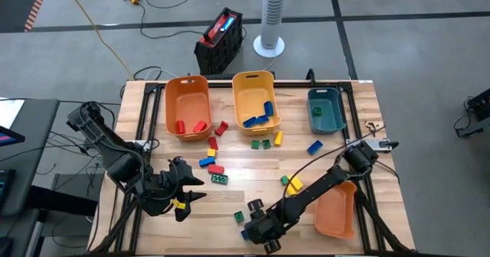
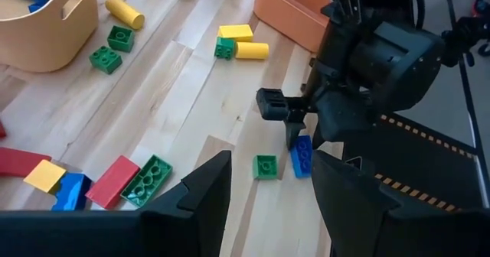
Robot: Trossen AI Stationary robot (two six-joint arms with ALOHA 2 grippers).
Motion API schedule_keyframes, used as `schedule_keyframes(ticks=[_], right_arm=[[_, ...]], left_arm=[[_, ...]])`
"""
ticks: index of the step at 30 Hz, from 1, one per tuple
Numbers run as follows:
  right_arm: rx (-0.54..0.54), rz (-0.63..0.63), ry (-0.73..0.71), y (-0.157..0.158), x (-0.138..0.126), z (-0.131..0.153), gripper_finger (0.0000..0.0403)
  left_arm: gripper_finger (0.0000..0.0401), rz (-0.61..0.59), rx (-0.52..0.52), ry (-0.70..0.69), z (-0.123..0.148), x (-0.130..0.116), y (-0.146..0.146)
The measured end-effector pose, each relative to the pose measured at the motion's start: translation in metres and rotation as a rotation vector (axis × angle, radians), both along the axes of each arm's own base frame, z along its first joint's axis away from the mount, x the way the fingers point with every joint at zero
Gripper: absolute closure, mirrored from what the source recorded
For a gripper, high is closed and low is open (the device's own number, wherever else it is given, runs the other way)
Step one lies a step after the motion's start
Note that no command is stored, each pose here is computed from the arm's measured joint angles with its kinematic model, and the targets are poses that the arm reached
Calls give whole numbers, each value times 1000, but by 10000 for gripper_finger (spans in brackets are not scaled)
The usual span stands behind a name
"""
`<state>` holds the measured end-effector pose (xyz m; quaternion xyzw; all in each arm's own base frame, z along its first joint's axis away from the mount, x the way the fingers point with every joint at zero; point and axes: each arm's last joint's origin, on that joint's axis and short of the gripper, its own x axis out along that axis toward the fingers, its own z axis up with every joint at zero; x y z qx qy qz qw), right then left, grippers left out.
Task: Sort blocks
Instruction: Put the blue game piece into the yellow bin
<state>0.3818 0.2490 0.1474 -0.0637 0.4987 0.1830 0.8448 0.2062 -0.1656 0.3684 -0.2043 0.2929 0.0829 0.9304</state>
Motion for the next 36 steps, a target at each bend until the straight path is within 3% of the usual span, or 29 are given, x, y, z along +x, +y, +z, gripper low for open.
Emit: schedule_keyframes(ticks=[5, 8, 16, 25, 36], right_arm=[[11, -23, 6, -8, 5, 1, 274], [30, -79, 23, -14, 8, 2, 295], [5, -172, 108, -36, 9, 7, 266], [-40, -216, 163, -64, 11, 15, 270], [-136, -238, 215, -131, -2, 72, 269]], left_arm=[[227, -3, 4, 1, 0, 0, 0], [227, -5, 2, 3, 0, 0, 0], [227, -3, -2, -3, 3, -2, 3], [227, 31, 6, 2, 8, -5, 18], [227, 93, 90, 10, 9, 11, 45]])
